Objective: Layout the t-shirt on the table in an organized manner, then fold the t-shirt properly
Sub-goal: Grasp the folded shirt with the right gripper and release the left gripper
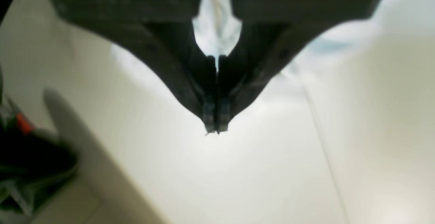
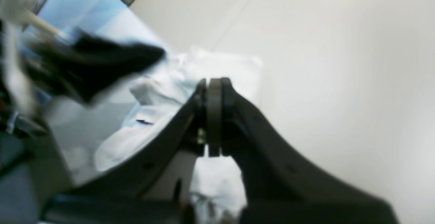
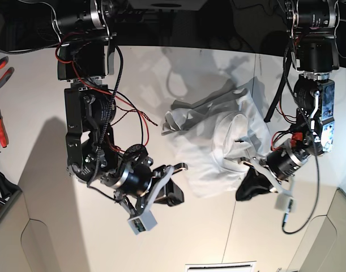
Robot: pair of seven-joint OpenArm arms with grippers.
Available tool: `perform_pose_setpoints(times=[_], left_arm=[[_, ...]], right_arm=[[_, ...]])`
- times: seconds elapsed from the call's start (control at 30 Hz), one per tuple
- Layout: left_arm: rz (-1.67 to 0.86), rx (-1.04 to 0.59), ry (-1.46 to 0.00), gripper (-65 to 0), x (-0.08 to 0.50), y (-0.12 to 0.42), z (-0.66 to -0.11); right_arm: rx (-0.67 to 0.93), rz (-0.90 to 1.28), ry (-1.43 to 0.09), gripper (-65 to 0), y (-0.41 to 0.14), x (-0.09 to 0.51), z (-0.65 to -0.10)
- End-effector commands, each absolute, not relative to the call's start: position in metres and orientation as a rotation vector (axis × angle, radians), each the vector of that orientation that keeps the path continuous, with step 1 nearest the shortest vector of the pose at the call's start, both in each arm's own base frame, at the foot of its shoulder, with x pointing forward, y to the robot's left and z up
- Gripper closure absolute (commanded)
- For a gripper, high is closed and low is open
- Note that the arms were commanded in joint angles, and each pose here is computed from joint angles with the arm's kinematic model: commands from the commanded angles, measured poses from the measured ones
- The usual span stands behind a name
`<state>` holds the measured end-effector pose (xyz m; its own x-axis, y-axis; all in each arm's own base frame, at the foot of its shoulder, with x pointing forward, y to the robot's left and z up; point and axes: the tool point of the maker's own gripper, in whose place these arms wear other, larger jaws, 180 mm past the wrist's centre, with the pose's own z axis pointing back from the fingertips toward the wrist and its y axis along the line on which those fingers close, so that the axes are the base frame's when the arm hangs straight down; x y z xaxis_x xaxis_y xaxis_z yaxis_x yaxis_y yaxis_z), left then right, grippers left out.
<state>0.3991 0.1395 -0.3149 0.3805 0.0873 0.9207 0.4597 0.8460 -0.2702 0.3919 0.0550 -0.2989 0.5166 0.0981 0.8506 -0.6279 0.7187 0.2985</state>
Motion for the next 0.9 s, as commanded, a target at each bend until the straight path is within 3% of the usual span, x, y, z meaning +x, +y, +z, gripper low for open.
perform_pose_setpoints(times=[0.0,0.3,0.57,0.87], left_arm=[[-0.259,-0.546,-1.249,0.0,0.406,0.147,-0.286],[-0.169,-0.482,-1.274,0.0,0.402,0.190,-0.271],[-0.153,-0.473,-1.236,0.0,0.390,0.194,-0.287],[-0.152,-0.473,-1.224,0.0,0.388,0.194,-0.291]], right_arm=[[0.641,0.522,-1.015,0.0,0.060,0.402,-0.275],[0.294,1.019,-1.055,0.0,0.082,0.400,-0.288],[0.308,1.221,-0.978,0.0,0.115,0.379,-0.343],[0.427,1.174,-0.928,0.0,0.129,0.369,-0.372]])
